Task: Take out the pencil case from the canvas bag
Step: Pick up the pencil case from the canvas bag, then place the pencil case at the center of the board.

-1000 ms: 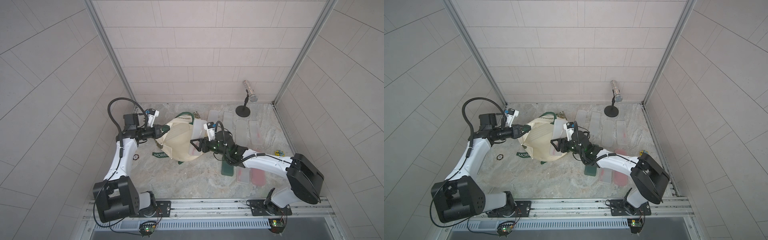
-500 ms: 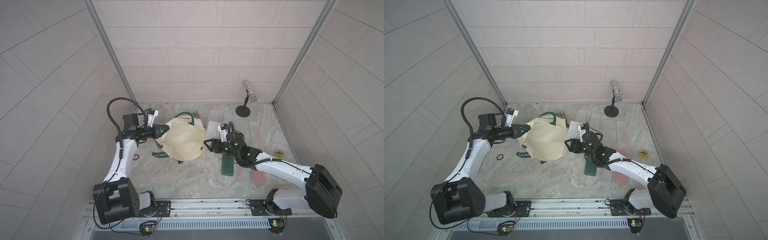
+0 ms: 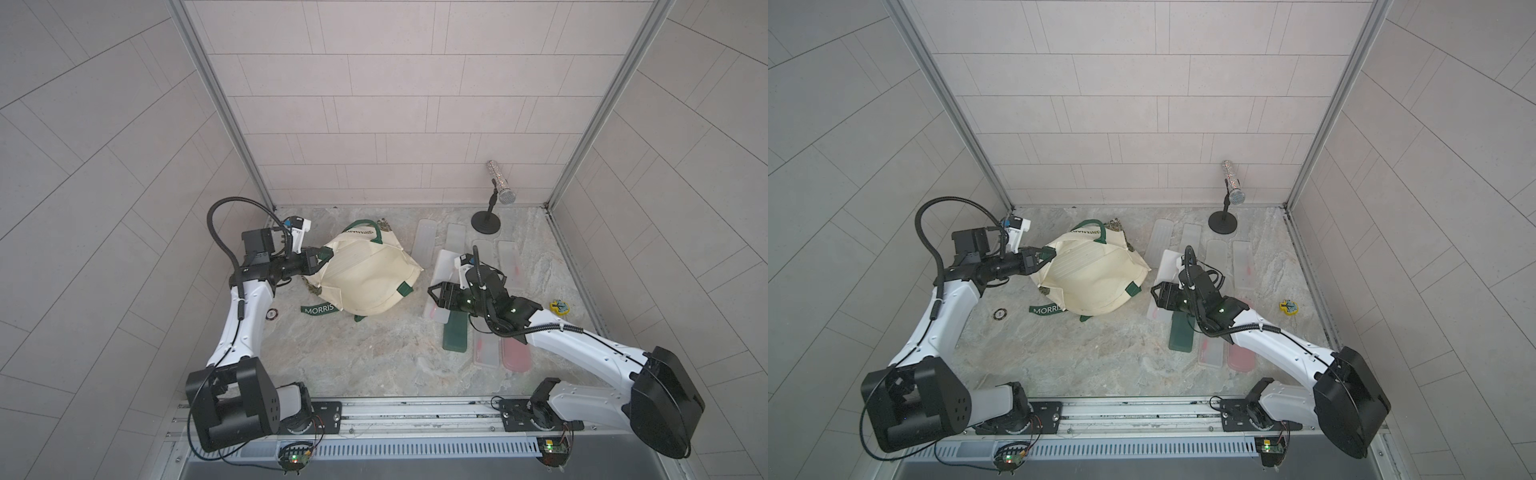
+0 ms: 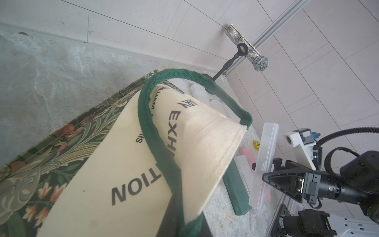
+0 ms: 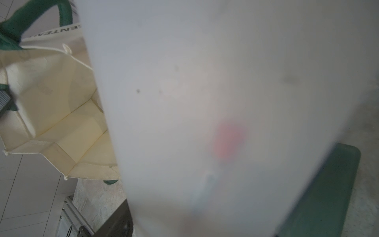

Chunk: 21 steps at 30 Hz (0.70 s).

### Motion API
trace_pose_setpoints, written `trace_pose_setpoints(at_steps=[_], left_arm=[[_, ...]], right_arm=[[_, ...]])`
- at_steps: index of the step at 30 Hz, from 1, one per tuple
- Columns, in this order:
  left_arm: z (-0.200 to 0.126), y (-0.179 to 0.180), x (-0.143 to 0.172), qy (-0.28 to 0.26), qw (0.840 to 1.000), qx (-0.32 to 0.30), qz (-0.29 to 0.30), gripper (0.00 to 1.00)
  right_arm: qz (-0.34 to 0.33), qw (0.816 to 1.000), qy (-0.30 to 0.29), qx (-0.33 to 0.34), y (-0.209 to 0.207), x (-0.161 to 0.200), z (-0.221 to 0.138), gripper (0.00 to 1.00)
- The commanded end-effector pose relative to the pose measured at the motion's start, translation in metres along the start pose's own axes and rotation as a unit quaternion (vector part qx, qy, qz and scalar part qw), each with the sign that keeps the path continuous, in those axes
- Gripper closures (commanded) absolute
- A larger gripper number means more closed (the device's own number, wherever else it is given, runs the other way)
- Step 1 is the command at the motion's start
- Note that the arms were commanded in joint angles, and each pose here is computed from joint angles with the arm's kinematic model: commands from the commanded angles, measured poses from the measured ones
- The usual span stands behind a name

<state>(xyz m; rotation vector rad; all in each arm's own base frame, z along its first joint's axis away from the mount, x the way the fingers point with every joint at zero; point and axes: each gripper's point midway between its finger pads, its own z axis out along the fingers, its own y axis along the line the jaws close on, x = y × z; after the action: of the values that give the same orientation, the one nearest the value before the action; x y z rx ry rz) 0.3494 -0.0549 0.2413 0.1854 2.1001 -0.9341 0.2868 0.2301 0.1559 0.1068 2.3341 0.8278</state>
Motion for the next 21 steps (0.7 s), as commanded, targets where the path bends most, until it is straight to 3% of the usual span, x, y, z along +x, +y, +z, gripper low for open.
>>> trace_pose_setpoints(at_steps=[1,9,16,21], left_arm=[[-0.005,0.004,-0.008,-0.018,1.000,-0.016,0.007,1.00],[-0.009,0.022,-0.011,-0.029,0.998,-0.055,-0.001,1.00],[-0.013,0.021,-0.013,-0.037,0.998,-0.053,-0.008,1.00],[-0.014,0.019,-0.014,-0.040,0.998,-0.050,-0.010,1.00]], right_arm=[[0.019,1.000,0.016,0.010,-0.003,0.005,-0.001,0.35],[0.037,0.997,0.057,0.035,-0.017,0.024,0.019,0.35],[0.046,0.990,0.123,0.045,-0.012,0.050,0.043,0.36],[0.066,0.988,0.134,0.033,-0.008,0.058,0.061,0.36]])
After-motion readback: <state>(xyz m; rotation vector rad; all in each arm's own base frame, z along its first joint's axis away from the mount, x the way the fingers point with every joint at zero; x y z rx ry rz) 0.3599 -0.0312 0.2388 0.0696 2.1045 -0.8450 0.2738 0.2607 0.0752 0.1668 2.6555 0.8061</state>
